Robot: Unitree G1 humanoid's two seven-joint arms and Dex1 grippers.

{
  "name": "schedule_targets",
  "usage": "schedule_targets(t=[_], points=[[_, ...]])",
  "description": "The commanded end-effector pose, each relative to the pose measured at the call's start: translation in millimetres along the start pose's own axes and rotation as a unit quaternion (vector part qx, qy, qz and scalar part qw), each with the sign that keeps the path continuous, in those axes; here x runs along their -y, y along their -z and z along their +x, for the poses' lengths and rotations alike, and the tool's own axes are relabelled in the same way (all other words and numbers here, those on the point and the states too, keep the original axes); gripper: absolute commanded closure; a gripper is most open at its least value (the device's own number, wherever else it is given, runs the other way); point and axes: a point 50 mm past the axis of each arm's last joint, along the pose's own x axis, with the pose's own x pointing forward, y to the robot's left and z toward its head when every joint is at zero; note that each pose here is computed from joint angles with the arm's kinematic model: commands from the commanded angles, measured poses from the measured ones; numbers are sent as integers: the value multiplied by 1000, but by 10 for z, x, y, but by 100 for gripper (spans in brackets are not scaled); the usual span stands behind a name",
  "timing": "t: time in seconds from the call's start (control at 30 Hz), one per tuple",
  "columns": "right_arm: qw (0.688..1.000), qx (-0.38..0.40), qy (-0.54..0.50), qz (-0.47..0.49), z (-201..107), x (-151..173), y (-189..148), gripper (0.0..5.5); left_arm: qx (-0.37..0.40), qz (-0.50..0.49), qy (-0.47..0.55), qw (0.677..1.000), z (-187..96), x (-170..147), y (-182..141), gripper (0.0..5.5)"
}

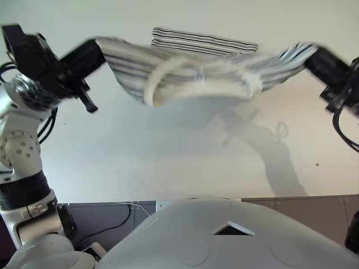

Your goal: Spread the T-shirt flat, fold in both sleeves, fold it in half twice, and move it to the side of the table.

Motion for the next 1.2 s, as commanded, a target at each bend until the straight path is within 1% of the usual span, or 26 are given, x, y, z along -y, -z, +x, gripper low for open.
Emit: schedule_targets(t=[0.03, 0.1, 0.13, 0.17, 0.33, 0.37, 0.43, 0.5, 0.53, 0.6, 0.63, 0.7, 0.77, 0.8, 0.87, 0.93, 1.0, 1.07, 1.13, 1.2], points=[[966, -234, -106, 9, -18, -556, 784, 538, -214, -59, 108, 969, -142, 672, 752, 540], [957, -280, -66, -30, -39, -544, 1160, 538, -281, -60, 94, 953, -210, 720, 1117, 540], [953, -293, -60, -45, -76, -553, 1283, 517, -299, -59, 81, 949, -237, 740, 1231, 513], [952, -296, -56, -46, -123, -570, 1343, 508, -306, -56, 67, 948, -259, 750, 1287, 506], [963, -256, -85, -4, -409, -709, 1126, 427, -314, -33, 35, 948, -471, 896, 1194, 434], [965, -243, -97, 10, -434, -740, 1057, 408, -305, -48, 22, 951, -494, 896, 1146, 417], [968, -219, -113, 38, -476, -786, 928, 370, -266, -102, -8, 959, -498, 785, 1005, 385], [975, -188, -104, 61, -448, -743, 819, 332, -231, -150, -11, 961, -479, 701, 899, 353], [980, -164, -91, 73, -413, -686, 746, 318, -218, -167, -13, 961, -484, 660, 866, 350], [990, -90, -47, 95, -317, -482, 522, 276, -178, -193, -49, 964, -514, 496, 780, 350], [992, -63, -33, 103, -269, -389, 446, 276, -160, -202, -67, 964, -515, 420, 749, 350], [992, -109, -6, 70, -118, -226, 581, 276, -127, -206, -76, 967, -419, 337, 687, 350], [983, -180, 15, 26, 28, -136, 861, 276, -112, -201, -71, 971, -286, 294, 675, 350], [978, -207, 17, 6, 88, -119, 992, 276, -116, -196, -70, 971, -222, 281, 707, 350], [961, -274, 34, -32, 163, -74, 1316, 276, -184, -147, -87, 968, -90, 263, 974, 350], [940, -329, 64, -65, 115, 49, 1526, 276, -263, -81, -85, 958, -5, 303, 1264, 350], [925, -355, 99, -90, 33, 262, 1560, 276, -325, -31, -75, 942, 56, 313, 1508, 350], [922, -354, 108, -109, 66, 425, 1526, 276, -353, -5, -70, 933, 107, 306, 1650, 350], [919, -356, 110, -128, 159, 539, 1519, 276, -340, 17, -90, 936, 270, 129, 1667, 350], [909, -368, 121, -154, 192, 656, 1518, 276, -305, 34, -107, 946, 480, -82, 1568, 350]])
